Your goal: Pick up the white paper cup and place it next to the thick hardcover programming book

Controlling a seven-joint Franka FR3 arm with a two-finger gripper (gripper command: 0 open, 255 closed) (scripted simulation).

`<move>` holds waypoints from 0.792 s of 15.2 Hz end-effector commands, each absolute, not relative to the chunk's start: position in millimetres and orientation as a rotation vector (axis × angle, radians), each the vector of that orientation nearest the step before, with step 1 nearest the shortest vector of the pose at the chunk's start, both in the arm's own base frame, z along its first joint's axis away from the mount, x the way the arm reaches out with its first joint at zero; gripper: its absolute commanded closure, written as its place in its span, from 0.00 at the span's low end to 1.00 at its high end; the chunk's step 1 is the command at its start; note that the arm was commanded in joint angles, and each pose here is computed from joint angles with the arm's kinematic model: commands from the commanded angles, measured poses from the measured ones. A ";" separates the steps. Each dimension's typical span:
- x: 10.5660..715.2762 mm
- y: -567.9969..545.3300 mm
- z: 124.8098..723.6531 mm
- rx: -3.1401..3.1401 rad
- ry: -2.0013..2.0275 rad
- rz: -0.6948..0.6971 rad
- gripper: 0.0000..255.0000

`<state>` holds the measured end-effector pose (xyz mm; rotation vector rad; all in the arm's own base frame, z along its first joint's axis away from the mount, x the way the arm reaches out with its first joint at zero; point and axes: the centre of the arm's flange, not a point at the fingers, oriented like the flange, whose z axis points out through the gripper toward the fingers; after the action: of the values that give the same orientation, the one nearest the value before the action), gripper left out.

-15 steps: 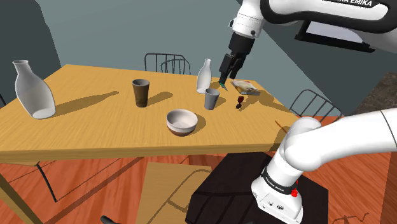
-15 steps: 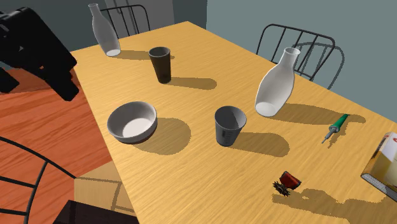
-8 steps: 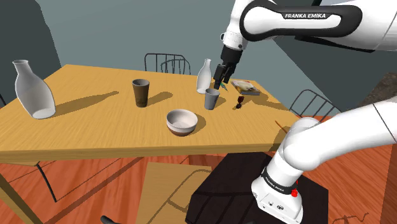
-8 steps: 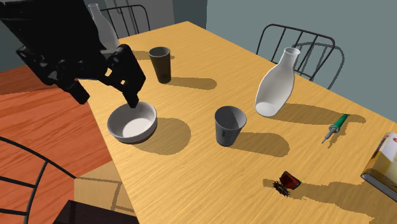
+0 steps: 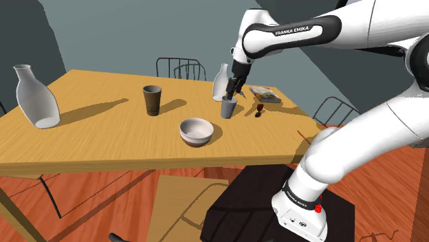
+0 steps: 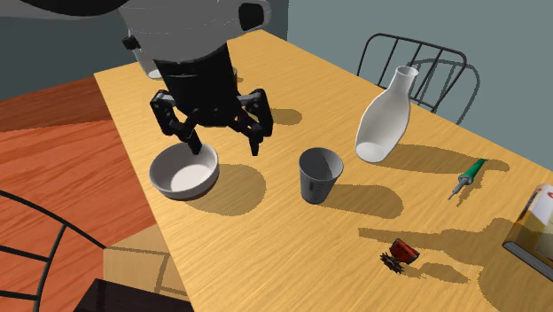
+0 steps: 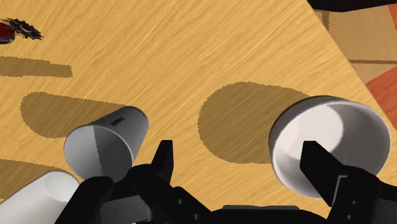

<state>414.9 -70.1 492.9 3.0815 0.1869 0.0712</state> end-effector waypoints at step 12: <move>509.1 -170.1 394.6 3.002 0.280 0.016 0.00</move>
<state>500.5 -159.1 402.4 3.0094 0.2711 0.0209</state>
